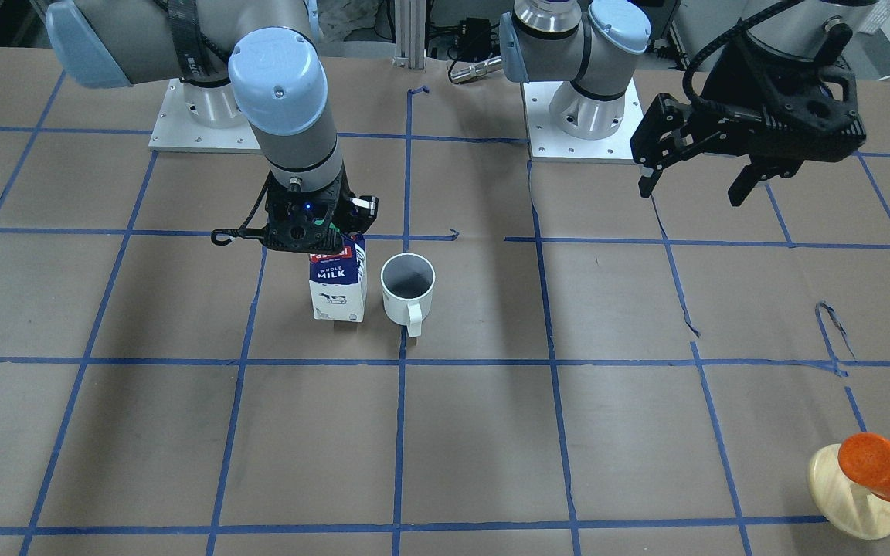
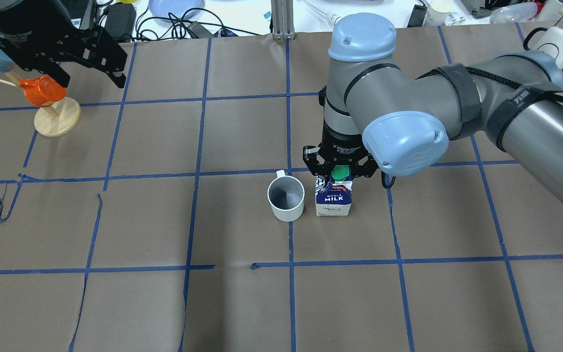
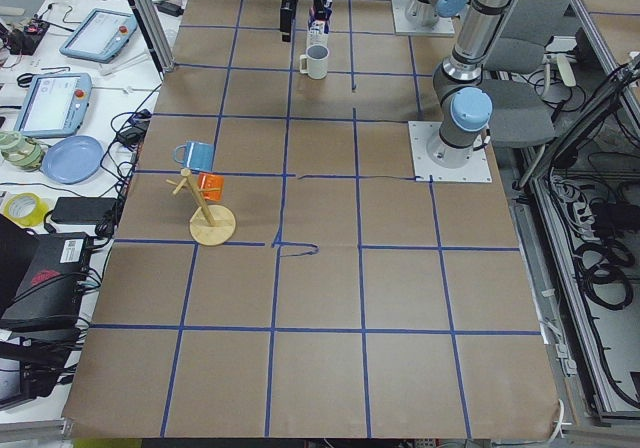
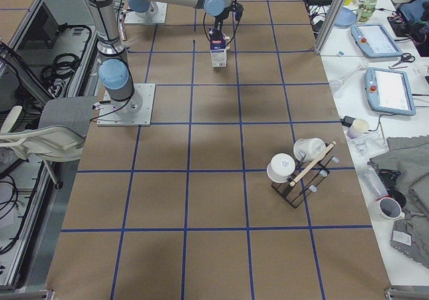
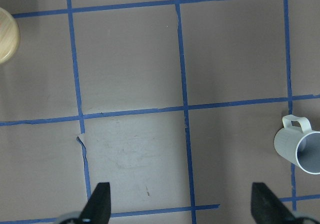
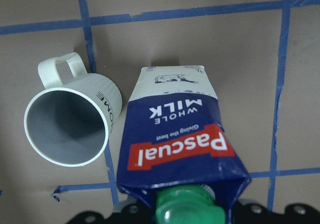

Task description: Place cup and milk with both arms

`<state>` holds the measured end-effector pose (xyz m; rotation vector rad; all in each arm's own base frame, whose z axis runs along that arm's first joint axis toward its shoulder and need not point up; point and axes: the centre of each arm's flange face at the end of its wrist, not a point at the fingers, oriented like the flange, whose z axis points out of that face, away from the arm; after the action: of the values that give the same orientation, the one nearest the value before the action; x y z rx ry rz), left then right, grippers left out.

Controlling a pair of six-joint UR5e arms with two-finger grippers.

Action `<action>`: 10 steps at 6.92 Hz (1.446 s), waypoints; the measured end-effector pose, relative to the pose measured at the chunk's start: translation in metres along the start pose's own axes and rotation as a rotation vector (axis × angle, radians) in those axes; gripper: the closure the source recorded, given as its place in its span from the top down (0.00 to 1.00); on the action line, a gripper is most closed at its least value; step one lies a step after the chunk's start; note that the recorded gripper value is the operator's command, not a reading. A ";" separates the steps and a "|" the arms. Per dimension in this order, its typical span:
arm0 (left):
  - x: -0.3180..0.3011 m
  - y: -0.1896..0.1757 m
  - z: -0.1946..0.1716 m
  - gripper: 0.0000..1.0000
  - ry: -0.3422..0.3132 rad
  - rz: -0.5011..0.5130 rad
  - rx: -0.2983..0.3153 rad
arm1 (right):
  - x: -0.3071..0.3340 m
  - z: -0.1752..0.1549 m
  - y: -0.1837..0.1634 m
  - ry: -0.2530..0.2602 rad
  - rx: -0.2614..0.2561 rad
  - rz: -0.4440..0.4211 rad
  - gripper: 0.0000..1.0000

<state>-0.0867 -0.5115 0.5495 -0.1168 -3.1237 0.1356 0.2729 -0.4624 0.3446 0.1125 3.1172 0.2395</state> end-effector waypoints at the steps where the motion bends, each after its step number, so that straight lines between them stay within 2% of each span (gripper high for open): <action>1: 0.000 0.001 0.000 1.00 0.000 0.000 -0.001 | -0.001 0.002 0.000 -0.003 -0.005 -0.001 0.65; 2: 0.000 0.001 0.001 1.00 0.000 -0.001 -0.001 | -0.001 0.004 -0.001 -0.001 -0.009 -0.003 0.88; 3: 0.000 0.001 0.001 1.00 0.000 -0.001 -0.001 | -0.001 0.005 -0.001 0.003 -0.011 -0.007 1.00; 5: 0.000 0.001 0.002 1.00 0.001 -0.002 -0.002 | 0.000 0.004 -0.002 0.010 -0.008 -0.018 1.00; 6: 0.000 0.001 0.002 1.00 0.001 -0.002 -0.003 | 0.001 -0.003 -0.003 0.018 0.013 -0.025 1.00; 7: 0.000 0.001 0.003 1.00 0.001 -0.002 -0.005 | 0.003 -0.026 -0.006 0.017 0.066 -0.036 1.00; 9: 0.000 0.001 0.003 1.00 0.001 -0.002 -0.006 | 0.002 -0.099 -0.012 -0.009 0.181 -0.045 1.00; 10: 0.000 0.001 0.003 1.00 0.001 -0.002 -0.006 | 0.003 -0.132 -0.011 -0.014 0.207 -0.045 1.00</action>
<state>-0.0869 -0.5108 0.5460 -0.1132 -3.1234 0.1263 0.2667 -0.4927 0.4737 0.0460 3.1172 -0.0848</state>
